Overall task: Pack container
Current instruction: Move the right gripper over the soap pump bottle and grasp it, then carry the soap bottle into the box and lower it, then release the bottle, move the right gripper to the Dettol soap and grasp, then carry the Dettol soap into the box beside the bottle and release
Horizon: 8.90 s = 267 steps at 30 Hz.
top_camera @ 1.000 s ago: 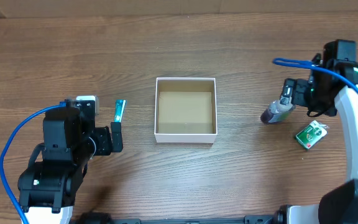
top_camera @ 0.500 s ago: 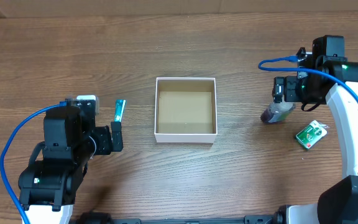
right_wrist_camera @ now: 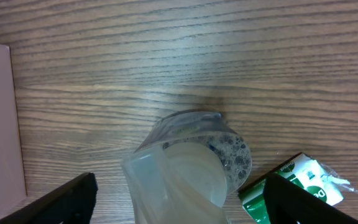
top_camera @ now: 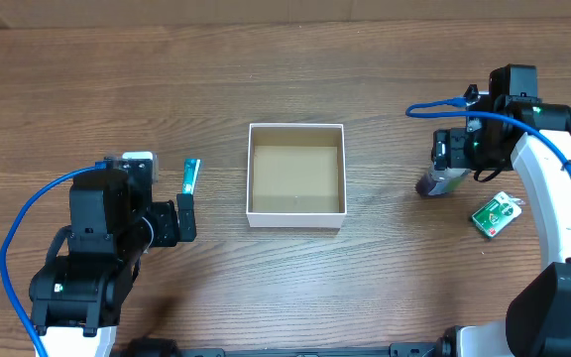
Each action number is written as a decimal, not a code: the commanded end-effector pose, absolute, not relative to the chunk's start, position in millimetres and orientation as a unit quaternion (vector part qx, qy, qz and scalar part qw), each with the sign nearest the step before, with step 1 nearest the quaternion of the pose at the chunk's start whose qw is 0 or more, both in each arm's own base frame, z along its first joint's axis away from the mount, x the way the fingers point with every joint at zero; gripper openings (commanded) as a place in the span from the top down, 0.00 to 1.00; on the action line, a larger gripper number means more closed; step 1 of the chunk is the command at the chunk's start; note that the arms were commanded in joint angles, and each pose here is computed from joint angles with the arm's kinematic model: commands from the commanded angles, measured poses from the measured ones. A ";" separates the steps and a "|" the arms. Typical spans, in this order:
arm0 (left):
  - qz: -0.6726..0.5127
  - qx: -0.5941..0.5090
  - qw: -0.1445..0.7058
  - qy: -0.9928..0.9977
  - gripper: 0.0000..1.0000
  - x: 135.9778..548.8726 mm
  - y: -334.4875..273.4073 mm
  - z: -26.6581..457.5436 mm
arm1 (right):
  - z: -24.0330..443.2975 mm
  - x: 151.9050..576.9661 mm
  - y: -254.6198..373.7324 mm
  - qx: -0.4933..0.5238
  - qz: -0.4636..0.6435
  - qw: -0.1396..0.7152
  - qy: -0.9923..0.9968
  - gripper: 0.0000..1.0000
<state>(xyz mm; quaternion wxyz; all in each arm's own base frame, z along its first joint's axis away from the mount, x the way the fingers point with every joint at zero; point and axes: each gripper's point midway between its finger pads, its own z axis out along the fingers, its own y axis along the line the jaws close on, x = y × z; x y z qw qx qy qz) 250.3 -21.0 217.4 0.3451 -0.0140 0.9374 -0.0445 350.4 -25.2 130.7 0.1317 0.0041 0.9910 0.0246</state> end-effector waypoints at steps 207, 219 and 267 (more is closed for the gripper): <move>-0.053 -0.014 0.327 0.944 0.00 258.2 -25.5 212.9 | 42.5 285.3 -134.6 0.497 -0.005 0.130 0.858 0.00; -0.052 -0.014 0.327 0.944 0.00 258.3 -25.5 212.9 | 13.6 282.7 -133.6 0.484 -0.008 0.114 0.867 0.00; -0.052 -0.014 0.327 0.944 0.00 258.3 -25.4 212.9 | 183.3 363.1 -46.0 0.258 0.065 0.227 0.937 0.96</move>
